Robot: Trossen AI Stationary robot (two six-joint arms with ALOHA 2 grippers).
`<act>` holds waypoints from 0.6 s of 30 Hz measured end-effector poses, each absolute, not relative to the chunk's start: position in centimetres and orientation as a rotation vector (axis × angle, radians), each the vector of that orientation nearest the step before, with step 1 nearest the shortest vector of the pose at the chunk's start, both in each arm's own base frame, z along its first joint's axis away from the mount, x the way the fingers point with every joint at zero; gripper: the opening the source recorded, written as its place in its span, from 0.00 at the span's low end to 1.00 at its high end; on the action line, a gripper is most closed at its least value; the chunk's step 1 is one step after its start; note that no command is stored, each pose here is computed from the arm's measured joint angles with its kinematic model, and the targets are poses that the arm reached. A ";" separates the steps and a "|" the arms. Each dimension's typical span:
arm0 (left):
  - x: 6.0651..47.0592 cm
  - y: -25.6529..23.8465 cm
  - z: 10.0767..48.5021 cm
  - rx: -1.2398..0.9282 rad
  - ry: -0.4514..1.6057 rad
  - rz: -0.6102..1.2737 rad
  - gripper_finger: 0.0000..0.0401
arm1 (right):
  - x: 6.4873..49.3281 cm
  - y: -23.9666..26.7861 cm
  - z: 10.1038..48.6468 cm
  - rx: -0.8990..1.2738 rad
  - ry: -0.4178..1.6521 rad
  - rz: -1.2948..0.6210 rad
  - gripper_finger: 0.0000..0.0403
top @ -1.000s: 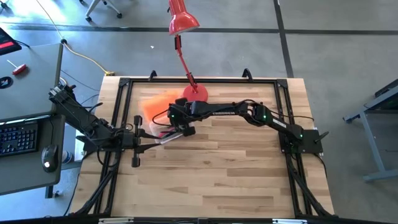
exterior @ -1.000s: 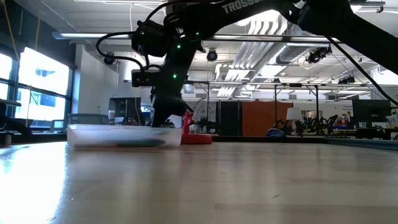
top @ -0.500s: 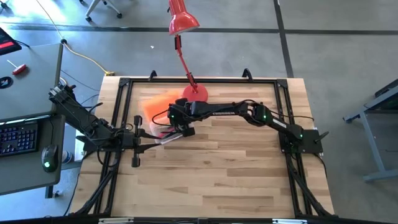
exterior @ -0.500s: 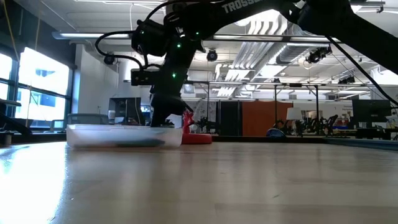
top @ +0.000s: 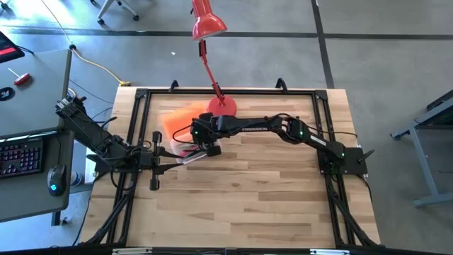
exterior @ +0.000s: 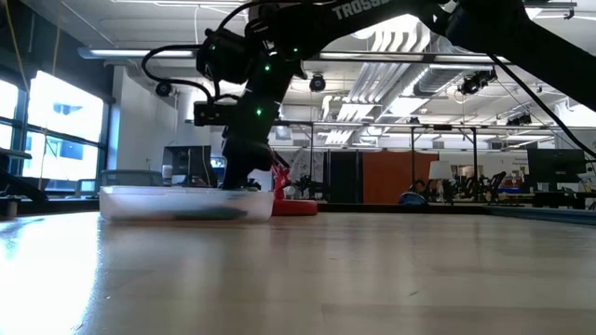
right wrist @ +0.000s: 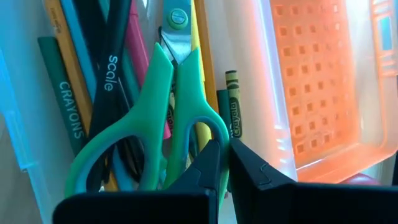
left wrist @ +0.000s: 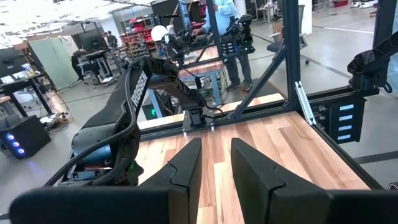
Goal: Pick & place school supplies into a supply box
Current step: Put the green scissors into the orange supply box
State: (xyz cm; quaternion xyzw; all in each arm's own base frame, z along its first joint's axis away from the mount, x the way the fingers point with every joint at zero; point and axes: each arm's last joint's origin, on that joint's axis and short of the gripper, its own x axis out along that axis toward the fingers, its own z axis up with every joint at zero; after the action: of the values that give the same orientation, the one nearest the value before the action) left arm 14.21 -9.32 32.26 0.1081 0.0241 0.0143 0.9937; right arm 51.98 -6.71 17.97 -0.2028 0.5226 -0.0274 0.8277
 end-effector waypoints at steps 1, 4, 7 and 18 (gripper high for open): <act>14.2 -9.3 32.3 0.217 0.048 0.029 0.29 | 52.0 -6.7 18.0 -0.434 1.109 -0.057 0.01; 14.2 -9.3 32.3 0.217 0.048 0.028 0.29 | 52.0 -6.8 18.0 -0.433 1.108 -0.059 0.01; 14.2 -9.3 32.3 0.217 0.048 0.028 0.29 | 52.0 -6.8 18.0 -0.420 1.103 -0.067 0.01; 14.2 -9.3 32.3 0.216 0.048 0.028 0.29 | 52.4 -7.0 18.2 -0.433 1.067 -0.113 0.04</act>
State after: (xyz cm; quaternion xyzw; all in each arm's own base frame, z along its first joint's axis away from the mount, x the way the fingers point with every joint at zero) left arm 14.21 -9.33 32.27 0.1080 0.0240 0.0139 0.9938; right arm 52.35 -6.98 18.25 -0.2047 0.5042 -0.0536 0.8373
